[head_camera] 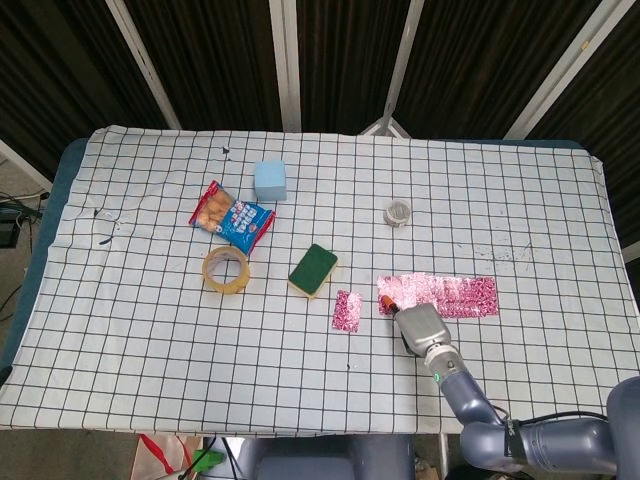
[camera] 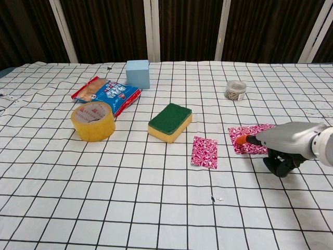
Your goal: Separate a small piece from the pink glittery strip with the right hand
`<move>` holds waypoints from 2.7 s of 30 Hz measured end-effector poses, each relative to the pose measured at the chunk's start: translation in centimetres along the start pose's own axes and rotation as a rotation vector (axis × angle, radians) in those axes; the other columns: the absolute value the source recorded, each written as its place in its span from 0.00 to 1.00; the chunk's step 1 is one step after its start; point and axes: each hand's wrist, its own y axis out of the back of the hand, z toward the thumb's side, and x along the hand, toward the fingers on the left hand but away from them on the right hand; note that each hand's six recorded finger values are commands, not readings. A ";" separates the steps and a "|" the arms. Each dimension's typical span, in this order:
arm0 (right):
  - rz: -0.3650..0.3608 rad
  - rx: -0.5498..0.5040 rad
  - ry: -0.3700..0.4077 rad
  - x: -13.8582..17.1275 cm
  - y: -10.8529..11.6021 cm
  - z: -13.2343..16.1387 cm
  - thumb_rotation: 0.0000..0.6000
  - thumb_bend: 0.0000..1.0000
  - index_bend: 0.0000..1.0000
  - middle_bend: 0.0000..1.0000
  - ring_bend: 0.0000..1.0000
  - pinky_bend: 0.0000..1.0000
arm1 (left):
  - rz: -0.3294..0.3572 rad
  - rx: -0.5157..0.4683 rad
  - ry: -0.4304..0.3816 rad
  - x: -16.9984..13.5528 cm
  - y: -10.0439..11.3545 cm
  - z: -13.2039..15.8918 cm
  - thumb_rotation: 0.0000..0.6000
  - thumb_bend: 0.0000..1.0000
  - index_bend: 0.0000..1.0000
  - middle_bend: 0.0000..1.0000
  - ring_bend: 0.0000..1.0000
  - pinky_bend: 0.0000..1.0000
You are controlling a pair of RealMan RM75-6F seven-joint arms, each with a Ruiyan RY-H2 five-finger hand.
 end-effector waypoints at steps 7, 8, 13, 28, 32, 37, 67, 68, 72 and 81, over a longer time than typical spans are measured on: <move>0.005 0.009 0.004 0.4 -0.3 0.0 1.00 0.76 0.10 0.86 0.86 0.68 | -0.001 0.001 -0.003 0.0 0.0 0.1 1.00 0.26 0.19 0.04 0.00 0.07; 0.006 0.010 0.005 0.5 -0.3 0.1 1.00 0.76 0.10 0.86 0.86 0.68 | 0.000 0.000 -0.003 0.0 0.0 0.1 1.00 0.26 0.19 0.04 0.00 0.07; 0.004 0.021 0.021 1.1 -0.6 0.4 1.00 0.76 0.10 0.86 0.86 0.68 | -0.003 0.001 -0.006 0.0 -0.1 0.1 1.00 0.27 0.19 0.04 0.00 0.07; 0.024 0.049 0.047 3.2 -2.4 0.2 1.00 0.76 0.10 0.86 0.86 0.68 | -0.002 0.001 -0.008 0.0 -0.1 0.2 1.00 0.27 0.19 0.04 0.00 0.07; 0.032 0.054 0.049 4.2 -2.9 0.0 1.00 0.76 0.10 0.86 0.86 0.68 | -0.002 0.002 -0.007 -0.1 -0.1 0.2 1.00 0.27 0.19 0.04 0.00 0.07; 0.047 0.063 0.046 5.0 -3.9 -0.5 1.00 0.76 0.10 0.86 0.86 0.68 | 0.001 0.001 -0.005 -0.1 0.0 0.1 1.00 0.27 0.19 0.04 0.00 0.07; 0.050 0.048 0.074 10.1 -6.6 -1.4 1.00 0.76 0.10 0.86 0.86 0.68 | -0.007 0.010 -0.009 0.0 -0.3 0.4 1.00 0.27 0.19 0.04 0.00 0.07; 0.043 0.044 0.076 10.1 -6.4 -1.4 1.00 0.76 0.10 0.86 0.86 0.68 | -0.010 0.011 -0.009 0.0 -0.3 0.4 1.00 0.27 0.19 0.04 0.00 0.07; -0.004 0.021 0.089 10.1 -5.2 -1.1 1.00 0.76 0.10 0.86 0.86 0.68 | -0.012 0.013 -0.013 0.0 -0.4 0.5 1.00 0.27 0.19 0.04 0.00 0.07; -0.181 -0.172 0.138 10.6 -0.2 -0.9 1.00 0.76 0.03 0.36 0.46 0.38 | -0.011 0.011 -0.009 0.0 -0.4 0.4 1.00 0.27 0.19 0.04 0.00 0.07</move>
